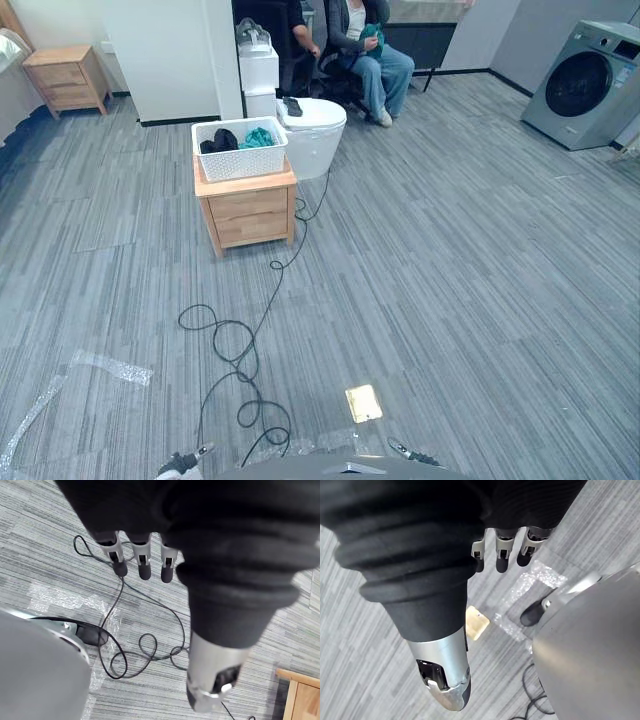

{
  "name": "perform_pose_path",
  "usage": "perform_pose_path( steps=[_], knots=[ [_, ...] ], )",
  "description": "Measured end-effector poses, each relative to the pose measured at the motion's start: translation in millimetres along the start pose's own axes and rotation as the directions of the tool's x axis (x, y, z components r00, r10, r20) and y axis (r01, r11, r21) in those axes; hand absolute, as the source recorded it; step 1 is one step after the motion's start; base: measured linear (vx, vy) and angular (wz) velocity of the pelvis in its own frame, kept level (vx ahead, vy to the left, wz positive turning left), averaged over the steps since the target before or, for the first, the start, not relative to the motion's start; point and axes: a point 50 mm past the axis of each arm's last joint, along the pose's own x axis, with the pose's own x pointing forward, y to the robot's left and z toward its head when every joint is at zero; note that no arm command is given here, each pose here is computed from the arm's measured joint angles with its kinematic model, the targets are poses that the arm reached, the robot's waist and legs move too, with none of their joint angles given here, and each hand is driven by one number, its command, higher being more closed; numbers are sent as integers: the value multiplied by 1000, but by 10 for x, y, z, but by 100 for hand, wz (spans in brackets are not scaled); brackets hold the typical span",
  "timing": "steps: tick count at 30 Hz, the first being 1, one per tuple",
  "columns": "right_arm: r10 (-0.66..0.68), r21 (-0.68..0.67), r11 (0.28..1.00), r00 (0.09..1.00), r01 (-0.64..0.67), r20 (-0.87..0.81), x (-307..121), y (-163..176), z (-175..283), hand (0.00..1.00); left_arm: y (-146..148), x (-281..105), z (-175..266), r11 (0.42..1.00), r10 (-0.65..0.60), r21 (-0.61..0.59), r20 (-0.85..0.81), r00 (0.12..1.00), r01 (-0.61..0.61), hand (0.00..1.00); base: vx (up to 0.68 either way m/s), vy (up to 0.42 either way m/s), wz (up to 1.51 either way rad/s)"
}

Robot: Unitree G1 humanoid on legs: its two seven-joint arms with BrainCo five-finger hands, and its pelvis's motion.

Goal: Pick up the laundry basket with both hands and put the clothes into the washing machine.

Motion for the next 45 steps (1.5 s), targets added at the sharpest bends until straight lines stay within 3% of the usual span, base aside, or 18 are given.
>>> perform_pose_path(
  steps=[31, 45],
  knots=[
    [8, -57, 998, 1000, -8, -3, -7, -30, -34, 0, -15, 7, 77, 985, -37, 172, 23, 999, 32, 0, -26, -29, 2],
    [55, -112, 992, 998, -50, 43, 11, 148, 148, 0, -21, 11, 84, 986, -36, 166, 24, 999, 32, 0, -37, -2, -7]
  ],
)
